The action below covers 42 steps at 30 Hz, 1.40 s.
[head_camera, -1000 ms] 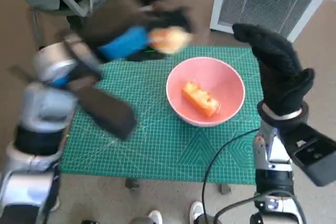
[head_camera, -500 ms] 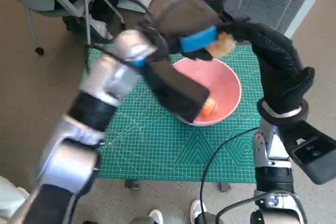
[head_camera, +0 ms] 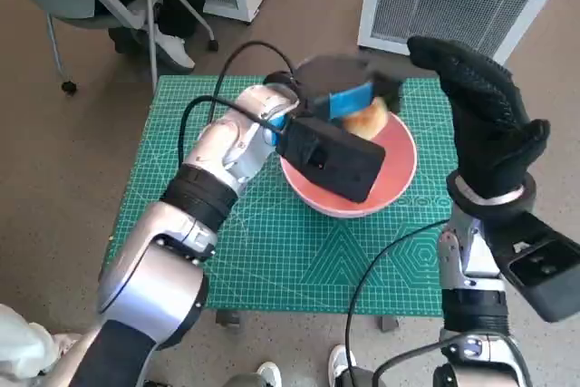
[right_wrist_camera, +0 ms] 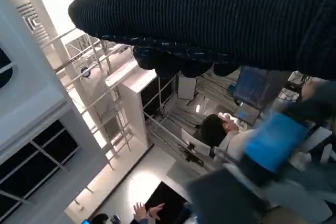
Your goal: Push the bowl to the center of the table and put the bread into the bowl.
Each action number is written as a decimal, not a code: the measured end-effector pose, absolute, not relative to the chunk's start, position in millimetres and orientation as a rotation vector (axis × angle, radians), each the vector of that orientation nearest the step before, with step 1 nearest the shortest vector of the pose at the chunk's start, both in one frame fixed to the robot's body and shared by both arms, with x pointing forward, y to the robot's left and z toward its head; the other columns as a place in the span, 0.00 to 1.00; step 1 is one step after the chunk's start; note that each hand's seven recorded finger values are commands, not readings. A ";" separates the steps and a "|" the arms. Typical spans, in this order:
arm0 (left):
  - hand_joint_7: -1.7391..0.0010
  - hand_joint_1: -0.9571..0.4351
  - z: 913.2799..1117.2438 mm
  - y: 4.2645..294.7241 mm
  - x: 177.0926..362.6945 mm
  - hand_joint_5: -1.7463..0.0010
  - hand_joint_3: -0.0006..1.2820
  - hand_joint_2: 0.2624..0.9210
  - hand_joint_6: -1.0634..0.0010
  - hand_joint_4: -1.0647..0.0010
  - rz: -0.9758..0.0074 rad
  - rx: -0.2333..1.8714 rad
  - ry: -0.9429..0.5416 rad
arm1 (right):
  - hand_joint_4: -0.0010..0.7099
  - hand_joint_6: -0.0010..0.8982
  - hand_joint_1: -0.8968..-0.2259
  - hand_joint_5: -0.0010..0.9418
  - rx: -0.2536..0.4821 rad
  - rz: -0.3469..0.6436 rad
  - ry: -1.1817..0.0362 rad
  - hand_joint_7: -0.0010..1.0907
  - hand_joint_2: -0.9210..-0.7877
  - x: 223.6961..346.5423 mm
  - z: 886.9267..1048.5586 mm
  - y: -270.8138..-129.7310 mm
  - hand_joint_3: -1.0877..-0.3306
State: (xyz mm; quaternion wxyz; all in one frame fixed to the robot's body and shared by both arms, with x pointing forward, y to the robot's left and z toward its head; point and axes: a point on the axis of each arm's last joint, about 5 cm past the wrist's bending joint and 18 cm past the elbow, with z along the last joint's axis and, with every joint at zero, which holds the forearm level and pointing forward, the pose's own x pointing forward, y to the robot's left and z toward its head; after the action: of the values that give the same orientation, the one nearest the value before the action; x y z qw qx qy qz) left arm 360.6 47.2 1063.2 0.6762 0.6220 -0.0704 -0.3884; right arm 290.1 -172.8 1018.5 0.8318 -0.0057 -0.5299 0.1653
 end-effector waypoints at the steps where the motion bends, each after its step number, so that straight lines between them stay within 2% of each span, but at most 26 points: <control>1: 0.92 0.39 1063.3 47.8 361.0 0.99 0.01 0.93 0.90 0.99 -0.885 1.396 -0.126 | 0.00 0.00 0.50 0.46 -0.012 0.348 -1.124 0.55 0.00 289.9 1018.4 -173.1 0.37; 6: 0.94 0.33 1068.4 50.2 360.7 1.00 0.00 0.94 0.92 1.00 -0.897 1.371 -0.130 | 0.00 0.00 0.51 0.46 -0.012 0.341 -1.122 0.55 0.00 289.6 1018.1 -174.2 0.37; 11: 0.94 0.29 1073.9 57.0 358.2 1.00 0.01 0.96 0.92 1.00 -0.873 1.272 -0.278 | 0.00 0.00 0.51 0.46 -0.013 0.335 -1.122 0.55 0.00 289.6 1018.1 -174.6 0.37; 17: 0.94 0.30 1073.6 76.0 354.7 1.00 0.01 0.99 0.90 1.00 -0.839 1.079 -0.428 | 0.00 0.00 0.51 0.46 -0.018 0.317 -1.123 0.55 0.00 289.6 1018.4 -175.5 0.38; 20: 0.93 0.30 1072.6 89.6 351.0 1.00 0.06 1.00 0.87 1.00 -0.783 0.933 -0.531 | 0.00 0.00 0.51 0.46 -0.021 0.305 -1.124 0.55 0.00 289.8 1018.8 -176.3 0.39; 24: 0.91 0.30 1069.8 107.9 343.2 0.99 0.16 1.00 0.80 0.95 -0.637 0.745 -0.686 | 0.01 0.00 0.51 0.46 -0.022 0.288 -1.129 0.55 0.00 291.2 1021.3 -177.1 0.41; 28: 0.89 0.27 1064.5 122.8 334.7 0.97 0.29 1.00 0.76 0.88 -0.477 0.561 -0.821 | 0.10 0.00 0.51 0.36 -0.020 0.259 -1.144 0.55 0.00 293.6 1027.0 -177.9 0.43; 31: 0.89 0.25 1057.7 131.5 329.8 0.97 0.35 1.00 0.77 0.86 -0.403 0.425 -0.871 | 0.15 0.00 0.50 0.30 -0.035 0.241 -1.153 0.56 0.00 295.2 1031.9 -178.2 0.44; 36: 0.90 0.24 1039.9 142.1 321.4 0.98 0.35 1.00 0.76 0.83 -0.345 0.204 -0.907 | 0.21 0.00 0.50 0.23 -0.028 0.220 -1.170 0.58 0.00 298.2 1040.6 -177.2 0.44; 42: 0.92 0.21 1023.9 147.7 314.1 0.99 0.32 1.00 0.74 0.81 -0.339 0.042 -0.881 | 0.25 0.00 0.50 0.17 -0.025 0.228 -1.181 0.59 0.00 301.1 1049.0 -175.4 0.45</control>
State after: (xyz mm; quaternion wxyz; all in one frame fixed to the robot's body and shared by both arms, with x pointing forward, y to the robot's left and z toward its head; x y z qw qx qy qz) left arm 314.1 147.7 1023.9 0.8904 0.0201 -0.4244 -0.1635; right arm 301.1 -175.4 1049.0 0.8246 -0.0119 -0.5554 0.1071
